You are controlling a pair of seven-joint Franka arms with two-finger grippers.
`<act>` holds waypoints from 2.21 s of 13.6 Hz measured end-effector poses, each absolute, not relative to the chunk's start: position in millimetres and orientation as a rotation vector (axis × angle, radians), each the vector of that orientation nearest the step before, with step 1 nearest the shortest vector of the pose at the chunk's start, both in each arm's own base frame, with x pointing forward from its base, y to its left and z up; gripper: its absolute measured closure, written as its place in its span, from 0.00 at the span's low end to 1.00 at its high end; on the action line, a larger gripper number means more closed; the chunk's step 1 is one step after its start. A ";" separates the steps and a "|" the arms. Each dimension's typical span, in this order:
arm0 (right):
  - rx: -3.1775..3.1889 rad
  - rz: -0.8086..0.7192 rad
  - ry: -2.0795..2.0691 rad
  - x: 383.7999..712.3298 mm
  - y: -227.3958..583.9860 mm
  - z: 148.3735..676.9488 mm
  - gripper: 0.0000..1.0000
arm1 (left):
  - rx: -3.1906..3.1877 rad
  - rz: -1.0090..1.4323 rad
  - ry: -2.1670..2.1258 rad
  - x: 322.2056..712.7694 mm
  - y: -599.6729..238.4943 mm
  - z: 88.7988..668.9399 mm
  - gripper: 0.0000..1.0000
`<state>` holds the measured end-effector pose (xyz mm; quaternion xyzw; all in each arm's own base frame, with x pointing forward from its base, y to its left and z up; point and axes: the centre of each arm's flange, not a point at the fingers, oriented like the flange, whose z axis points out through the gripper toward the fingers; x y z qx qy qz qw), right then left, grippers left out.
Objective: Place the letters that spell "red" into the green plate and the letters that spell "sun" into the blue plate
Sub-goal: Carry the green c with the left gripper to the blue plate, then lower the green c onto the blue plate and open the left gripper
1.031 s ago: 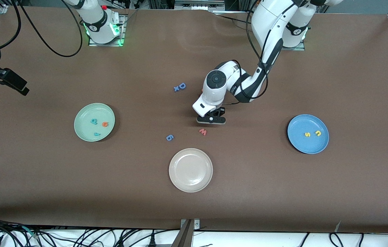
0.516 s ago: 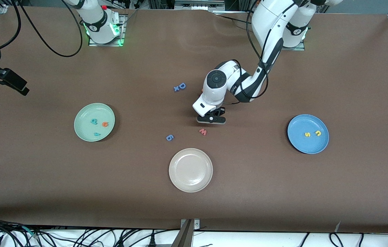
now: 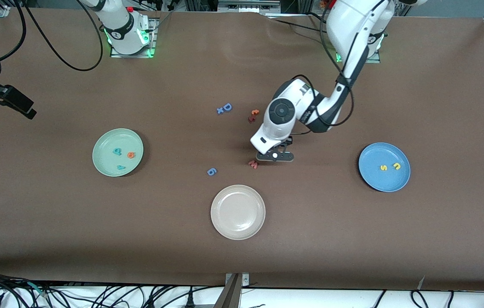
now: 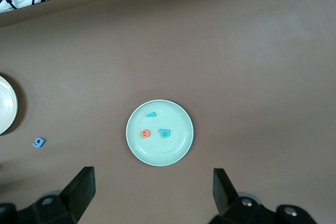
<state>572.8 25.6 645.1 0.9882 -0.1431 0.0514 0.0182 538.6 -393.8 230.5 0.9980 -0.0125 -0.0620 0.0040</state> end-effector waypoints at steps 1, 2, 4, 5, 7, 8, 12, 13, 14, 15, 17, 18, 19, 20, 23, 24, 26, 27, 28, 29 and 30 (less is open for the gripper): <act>3.069 0.160 -0.445 572.8 25.6 645.2 0.00 | 3.129 -0.209 -0.052 549.1 -380.8 247.6 0.71; 3.069 0.160 -0.445 572.8 25.6 645.1 0.00 | 3.132 -0.225 -0.071 558.0 -366.0 261.6 0.71; 3.069 0.160 -0.445 572.7 25.6 645.3 0.01 | 3.133 -0.273 -0.133 573.5 -329.8 282.0 0.71; 3.069 0.160 -0.445 572.7 25.5 645.3 0.00 | 3.129 -0.306 -0.179 581.1 -308.2 289.1 0.71; 3.069 0.161 -0.445 572.7 25.5 645.4 0.00 | 3.112 -0.373 -0.278 595.0 -260.7 302.6 0.71; 3.069 0.161 -0.445 572.7 25.5 645.4 0.00 | 3.100 -0.404 -0.319 600.6 -236.8 309.4 0.71; 3.069 0.161 -0.445 572.7 25.5 645.5 0.00 | 3.060 -0.436 -0.468 623.8 -129.1 331.2 0.71; 3.069 0.162 -0.445 572.7 25.4 645.6 0.00 | 3.057 -0.436 -0.490 628.9 -98.3 332.2 0.71; 3.069 0.164 -0.445 572.8 25.4 645.7 0.00 | 3.059 -0.438 -0.495 632.4 -68.9 331.9 0.71; 3.070 0.166 -0.445 573.0 25.4 645.8 0.00 | 3.065 -0.442 -0.485 633.9 -43.5 331.4 0.71; 3.070 0.168 -0.445 573.1 25.5 646.0 0.00 | 3.085 -0.447 -0.453 634.9 -11.9 331.4 0.71; 3.070 0.169 -0.445 573.1 25.5 646.0 0.00 | 3.098 -0.434 -0.440 636.1 -3.9 331.2 0.71; 3.070 0.169 -0.445 573.2 25.5 646.0 0.00 | 3.112 -0.407 -0.427 638.1 3.1 328.4 0.71; 3.070 0.169 -0.445 573.2 25.5 646.0 0.00 | 3.125 -0.373 -0.415 639.7 9.4 321.6 0.71; 3.070 0.171 -0.445 573.3 25.6 646.1 0.00 | 3.152 -0.306 -0.392 639.2 23.7 282.9 0.71; 3.070 0.171 -0.445 573.3 25.5 646.1 0.00 | 3.153 -0.308 -0.383 638.5 26.7 270.6 0.71; 3.070 0.172 -0.444 573.3 25.6 646.2 0.00 | 3.152 -0.315 -0.368 638.7 30.8 255.0 0.71; 3.070 0.172 -0.444 573.3 25.6 646.2 0.00 | 3.153 -0.315 -0.364 639.0 31.5 251.2 0.70; 3.070 0.172 -0.444 573.3 25.6 646.2 0.00 | 3.154 -0.311 -0.356 639.5 31.8 249.2 0.68; 3.070 0.172 -0.444 573.3 25.6 646.2 0.00 | 3.151 -0.306 -0.346 640.0 31.4 248.6 0.67; 3.070 0.171 -0.444 573.3 25.6 646.2 0.00 | 3.144 -0.298 -0.332 640.7 30.9 249.3 0.60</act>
